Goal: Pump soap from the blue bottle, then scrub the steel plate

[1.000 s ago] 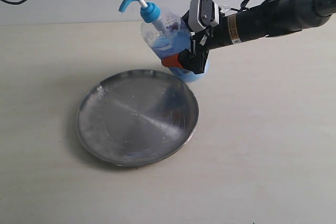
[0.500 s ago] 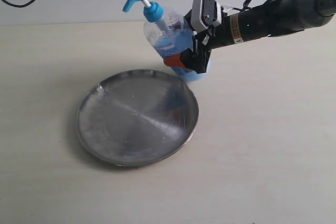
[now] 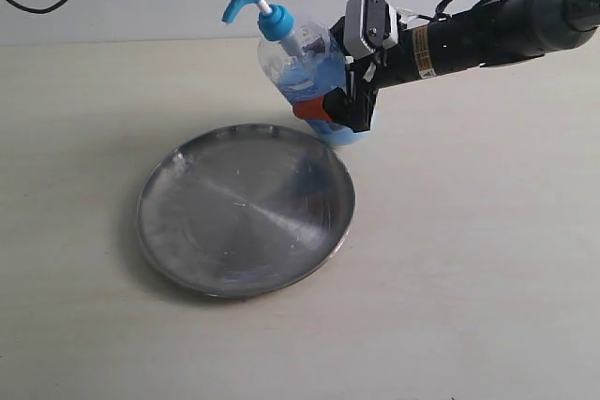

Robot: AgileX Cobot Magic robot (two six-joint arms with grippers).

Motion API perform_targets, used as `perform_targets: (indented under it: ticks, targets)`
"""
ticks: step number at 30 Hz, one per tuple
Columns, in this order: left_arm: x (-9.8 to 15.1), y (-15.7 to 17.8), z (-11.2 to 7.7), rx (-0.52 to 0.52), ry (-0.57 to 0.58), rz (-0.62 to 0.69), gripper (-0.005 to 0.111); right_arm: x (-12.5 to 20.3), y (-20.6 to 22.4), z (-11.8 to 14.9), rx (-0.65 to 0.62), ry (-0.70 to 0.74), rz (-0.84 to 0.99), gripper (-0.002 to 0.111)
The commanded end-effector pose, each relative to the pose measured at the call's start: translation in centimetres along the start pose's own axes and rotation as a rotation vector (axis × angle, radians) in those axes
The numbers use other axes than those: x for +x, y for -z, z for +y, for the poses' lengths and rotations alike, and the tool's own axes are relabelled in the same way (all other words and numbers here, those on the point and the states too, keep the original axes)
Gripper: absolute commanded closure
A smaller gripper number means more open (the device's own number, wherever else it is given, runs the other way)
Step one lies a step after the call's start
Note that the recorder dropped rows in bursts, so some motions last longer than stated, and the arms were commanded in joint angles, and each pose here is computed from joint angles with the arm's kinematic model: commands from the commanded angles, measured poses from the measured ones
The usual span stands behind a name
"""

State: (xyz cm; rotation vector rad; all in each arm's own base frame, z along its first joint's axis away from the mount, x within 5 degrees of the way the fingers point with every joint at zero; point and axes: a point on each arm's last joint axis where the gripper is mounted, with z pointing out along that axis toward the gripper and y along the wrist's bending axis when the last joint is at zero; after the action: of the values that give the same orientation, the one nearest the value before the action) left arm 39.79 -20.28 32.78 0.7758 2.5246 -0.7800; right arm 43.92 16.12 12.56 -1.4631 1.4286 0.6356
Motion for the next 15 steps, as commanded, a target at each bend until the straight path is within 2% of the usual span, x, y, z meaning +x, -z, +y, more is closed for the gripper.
perform_targets:
  ticks: [1,7,15]
  targets:
    - [0.3,-1.8,0.0,0.019,0.011,0.043,0.107,-2.9,0.2,0.1,-0.04,0.007,-0.184,0.108]
    - [0.4,-2.1,-0.7,0.027,-0.003,0.05,0.107,-2.3,-0.2,0.5,-0.062,0.004,-0.213,0.108]
    - [0.5,-2.3,-0.7,0.028,0.0,0.056,0.107,-1.7,-0.6,0.7,-0.066,-0.016,-0.25,0.108]
